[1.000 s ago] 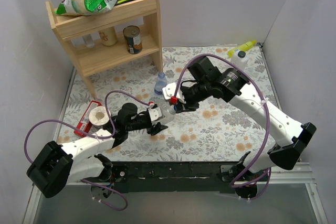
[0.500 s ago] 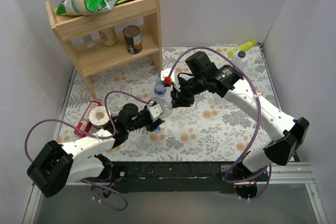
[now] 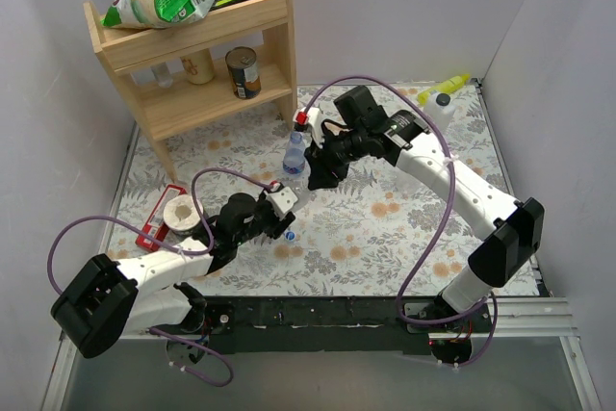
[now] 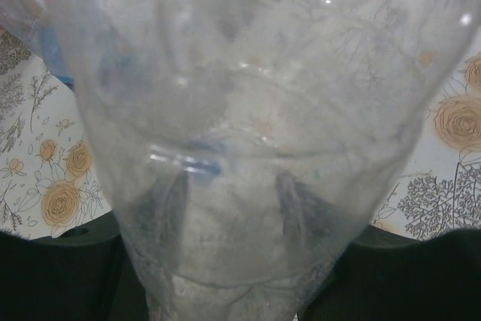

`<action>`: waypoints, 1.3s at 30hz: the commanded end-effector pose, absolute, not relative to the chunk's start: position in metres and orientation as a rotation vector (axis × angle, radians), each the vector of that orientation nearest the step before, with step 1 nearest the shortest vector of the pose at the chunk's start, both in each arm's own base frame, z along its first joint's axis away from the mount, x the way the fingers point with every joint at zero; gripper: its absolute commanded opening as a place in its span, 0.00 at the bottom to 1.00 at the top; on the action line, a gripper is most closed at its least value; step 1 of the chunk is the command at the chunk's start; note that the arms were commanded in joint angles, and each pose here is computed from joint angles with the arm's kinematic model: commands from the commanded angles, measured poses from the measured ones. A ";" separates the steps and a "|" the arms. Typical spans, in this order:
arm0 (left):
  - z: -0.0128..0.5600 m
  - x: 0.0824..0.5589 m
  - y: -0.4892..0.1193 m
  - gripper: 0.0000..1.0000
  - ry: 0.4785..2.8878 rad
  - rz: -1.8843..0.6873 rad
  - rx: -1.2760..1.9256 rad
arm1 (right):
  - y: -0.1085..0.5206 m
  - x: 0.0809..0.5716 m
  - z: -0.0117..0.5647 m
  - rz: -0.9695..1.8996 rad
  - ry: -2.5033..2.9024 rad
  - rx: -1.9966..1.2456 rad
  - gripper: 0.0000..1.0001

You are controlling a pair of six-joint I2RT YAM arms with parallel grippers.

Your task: Screw on the bottle caps

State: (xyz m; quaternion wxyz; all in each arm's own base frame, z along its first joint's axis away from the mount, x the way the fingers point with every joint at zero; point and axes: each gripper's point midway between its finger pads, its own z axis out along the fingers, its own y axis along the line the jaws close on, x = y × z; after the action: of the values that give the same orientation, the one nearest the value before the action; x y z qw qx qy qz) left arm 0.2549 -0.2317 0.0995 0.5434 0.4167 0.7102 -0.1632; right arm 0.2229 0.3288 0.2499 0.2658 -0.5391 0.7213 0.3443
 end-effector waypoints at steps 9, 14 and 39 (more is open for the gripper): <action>0.121 0.251 -0.249 0.00 1.635 -0.525 0.913 | 0.309 0.192 0.296 0.933 1.855 -1.625 0.83; 0.122 0.211 -0.271 0.00 1.591 -0.772 1.088 | 0.290 0.194 0.295 0.760 1.617 -1.777 0.87; 0.155 0.182 -0.304 0.00 1.581 -1.110 1.136 | 0.298 0.150 0.272 0.583 1.119 -2.053 0.98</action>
State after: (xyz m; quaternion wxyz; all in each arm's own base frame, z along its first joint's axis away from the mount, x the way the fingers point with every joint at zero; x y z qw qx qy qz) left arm 0.1769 -0.2952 0.1300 0.4245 0.4798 0.6412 -0.4224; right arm 0.1503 0.3036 0.2617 0.3364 -0.7957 0.4401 0.2449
